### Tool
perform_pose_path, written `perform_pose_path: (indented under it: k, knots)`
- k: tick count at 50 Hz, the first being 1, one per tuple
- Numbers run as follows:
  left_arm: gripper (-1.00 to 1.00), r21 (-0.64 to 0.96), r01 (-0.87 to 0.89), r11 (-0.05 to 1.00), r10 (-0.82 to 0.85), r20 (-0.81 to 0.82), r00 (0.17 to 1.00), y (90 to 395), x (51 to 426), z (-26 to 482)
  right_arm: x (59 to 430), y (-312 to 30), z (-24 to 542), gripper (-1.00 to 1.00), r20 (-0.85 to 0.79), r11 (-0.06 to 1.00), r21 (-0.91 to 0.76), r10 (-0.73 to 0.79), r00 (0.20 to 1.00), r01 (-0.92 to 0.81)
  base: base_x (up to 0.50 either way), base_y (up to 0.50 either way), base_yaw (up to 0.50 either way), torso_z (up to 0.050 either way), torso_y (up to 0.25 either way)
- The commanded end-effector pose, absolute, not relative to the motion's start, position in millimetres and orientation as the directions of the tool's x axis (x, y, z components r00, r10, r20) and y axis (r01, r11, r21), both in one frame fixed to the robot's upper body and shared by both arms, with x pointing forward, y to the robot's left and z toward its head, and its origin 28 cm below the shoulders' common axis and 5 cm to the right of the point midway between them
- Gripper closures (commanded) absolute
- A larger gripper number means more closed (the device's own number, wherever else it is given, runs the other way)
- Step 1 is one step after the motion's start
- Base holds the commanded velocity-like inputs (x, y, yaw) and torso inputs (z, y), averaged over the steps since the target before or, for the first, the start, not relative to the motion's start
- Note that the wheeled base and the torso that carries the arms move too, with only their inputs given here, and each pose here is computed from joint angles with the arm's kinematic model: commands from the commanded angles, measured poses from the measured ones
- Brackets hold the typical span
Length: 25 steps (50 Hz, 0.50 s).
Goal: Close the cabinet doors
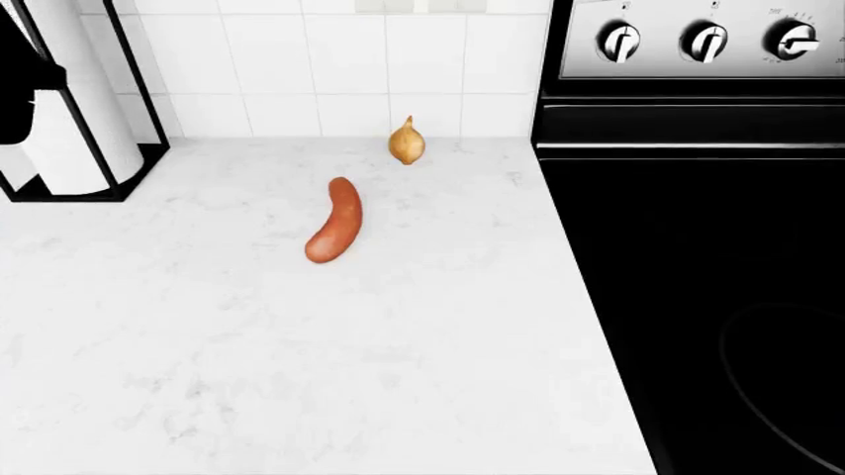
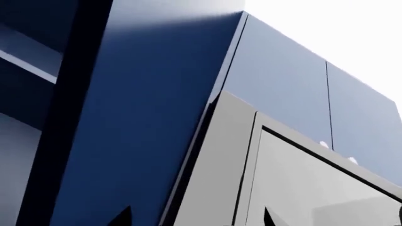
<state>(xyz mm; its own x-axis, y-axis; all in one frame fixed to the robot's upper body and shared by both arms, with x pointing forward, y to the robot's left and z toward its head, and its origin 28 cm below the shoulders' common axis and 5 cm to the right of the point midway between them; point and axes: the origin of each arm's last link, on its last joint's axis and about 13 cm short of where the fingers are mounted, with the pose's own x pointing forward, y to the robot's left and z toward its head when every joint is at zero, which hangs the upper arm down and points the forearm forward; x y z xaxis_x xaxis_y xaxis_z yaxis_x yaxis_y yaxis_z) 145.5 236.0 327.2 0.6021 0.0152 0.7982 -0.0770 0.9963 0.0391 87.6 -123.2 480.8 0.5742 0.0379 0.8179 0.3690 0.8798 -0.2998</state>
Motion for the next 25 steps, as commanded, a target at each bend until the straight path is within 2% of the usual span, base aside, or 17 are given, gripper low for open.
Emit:
perform_pose_path:
  k: [1,8,19,25]
  knots:
    - [-1.00,0.033,-0.086,0.996,0.025,0.798,0.602,239,145,326,84,-106,496,-1.00,0.838,0.909,-0.280,0.075,0.541,0.309,0.00,0.00,0.00,0.000,0.000]
    - [-1.00,0.029,-0.084,0.996,0.027,0.800,0.599,240,142,327,90,-100,503,-1.00,0.815,0.915,-0.300,0.100,0.571,0.269,0.00,0.00,0.00,0.001,0.003]
    - [-1.00,0.027,-0.093,0.995,0.032,0.813,0.582,242,136,332,126,-100,507,-1.00,0.747,0.935,-0.303,0.112,0.655,0.185,0.00,0.00,0.00,0.002,0.001]
    - [-1.00,0.023,-0.091,0.996,0.035,0.816,0.578,243,134,333,142,-98,506,-1.00,0.699,0.953,-0.291,0.154,0.699,0.081,0.00,0.00,0.00,0.002,0.000]
